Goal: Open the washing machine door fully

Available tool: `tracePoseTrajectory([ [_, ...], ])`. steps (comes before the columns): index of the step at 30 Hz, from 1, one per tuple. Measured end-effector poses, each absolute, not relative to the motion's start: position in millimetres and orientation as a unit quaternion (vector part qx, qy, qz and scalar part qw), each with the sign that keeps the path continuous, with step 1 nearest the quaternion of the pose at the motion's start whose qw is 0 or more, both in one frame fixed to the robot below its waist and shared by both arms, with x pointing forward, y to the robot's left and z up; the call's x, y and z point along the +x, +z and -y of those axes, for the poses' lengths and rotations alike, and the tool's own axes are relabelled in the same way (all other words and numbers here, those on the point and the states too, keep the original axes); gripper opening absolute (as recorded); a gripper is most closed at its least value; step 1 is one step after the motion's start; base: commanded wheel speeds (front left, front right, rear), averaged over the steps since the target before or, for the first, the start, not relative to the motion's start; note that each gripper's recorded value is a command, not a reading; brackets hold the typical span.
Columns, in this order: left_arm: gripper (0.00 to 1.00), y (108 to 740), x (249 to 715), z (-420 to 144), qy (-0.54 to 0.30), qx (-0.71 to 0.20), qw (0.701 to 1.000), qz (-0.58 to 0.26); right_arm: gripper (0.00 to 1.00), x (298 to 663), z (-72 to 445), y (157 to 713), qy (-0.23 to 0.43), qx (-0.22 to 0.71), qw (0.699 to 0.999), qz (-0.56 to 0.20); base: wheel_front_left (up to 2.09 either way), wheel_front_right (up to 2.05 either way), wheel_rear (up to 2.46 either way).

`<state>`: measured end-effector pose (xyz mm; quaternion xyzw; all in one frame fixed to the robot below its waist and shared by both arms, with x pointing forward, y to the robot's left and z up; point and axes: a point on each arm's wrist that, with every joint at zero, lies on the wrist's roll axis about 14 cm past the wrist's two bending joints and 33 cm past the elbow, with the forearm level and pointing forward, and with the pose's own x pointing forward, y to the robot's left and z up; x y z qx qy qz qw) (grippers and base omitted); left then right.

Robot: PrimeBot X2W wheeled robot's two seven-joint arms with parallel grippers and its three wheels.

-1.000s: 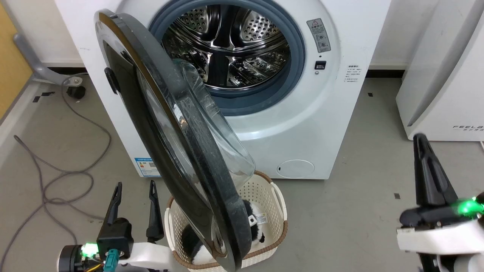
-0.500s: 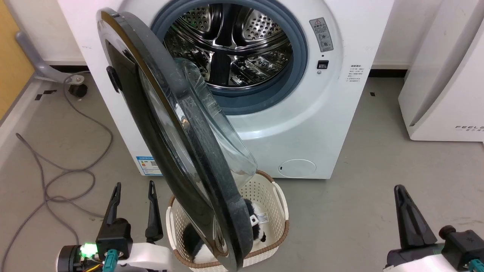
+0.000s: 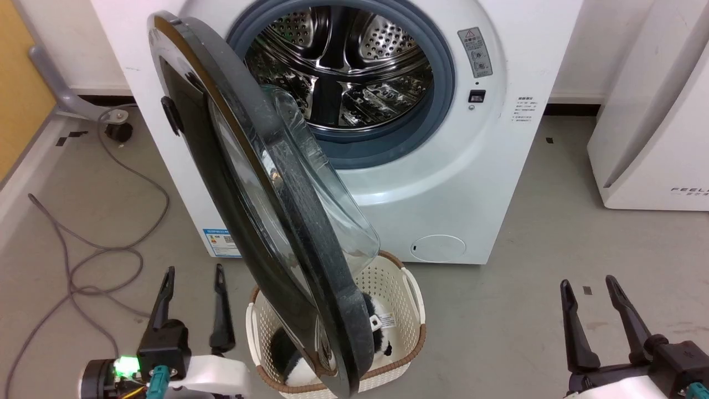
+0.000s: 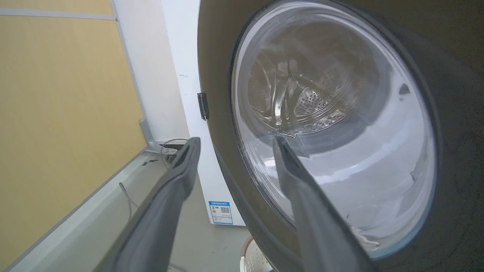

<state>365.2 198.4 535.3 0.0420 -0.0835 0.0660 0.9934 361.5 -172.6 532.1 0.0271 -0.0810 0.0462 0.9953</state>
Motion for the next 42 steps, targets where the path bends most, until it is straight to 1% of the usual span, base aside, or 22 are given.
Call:
tracePoseTrajectory([
  [1, 0.35, 536, 365, -200, 0.069, 0.042, 0.993, 0.085, 1.0, 362, 172, 532, 0.047, 0.027, 0.995, 0.081, 0.0, 0.0, 0.0],
  [2, 0.0, 538, 365, -202, 0.072, 0.043, 0.993, 0.087, 1.0, 362, 172, 532, 0.048, 0.026, 0.995, 0.08, 0.0, 0.0, 0.0],
  [9, 0.0, 564, 363, -212, 0.089, 0.044, 0.987, 0.127, 1.0, 362, 168, 531, 0.054, 0.021, 0.995, 0.079, 0.0, 0.0, 0.0],
  [16, 0.0, 630, 363, -205, 0.075, 0.043, 0.97, 0.227, 1.0, 363, 165, 536, 0.059, 0.021, 0.994, 0.087, 0.0, 0.0, 0.0],
  [21, 0.0, 674, 356, -178, 0.03, 0.038, 0.953, 0.298, 1.0, 362, 165, 541, 0.058, 0.021, 0.994, 0.094, 0.0, 0.0, 0.0],
  [26, 0.0, 701, 344, -145, -0.025, 0.034, 0.938, 0.343, 1.0, 360, 166, 542, 0.057, 0.021, 0.994, 0.097, 0.0, 0.0, 0.0],
  [34, 0.0, 718, 326, -94, -0.115, 0.023, 0.92, 0.374, 1.0, 358, 168, 543, 0.054, 0.021, 0.994, 0.098, 0.0, 0.0, 0.0],
  [42, 0.0, 711, 311, -48, -0.196, 0.01, 0.909, 0.368, 1.0, 356, 167, 541, 0.055, 0.024, 0.994, 0.095, 0.0, 0.0, 0.0],
])
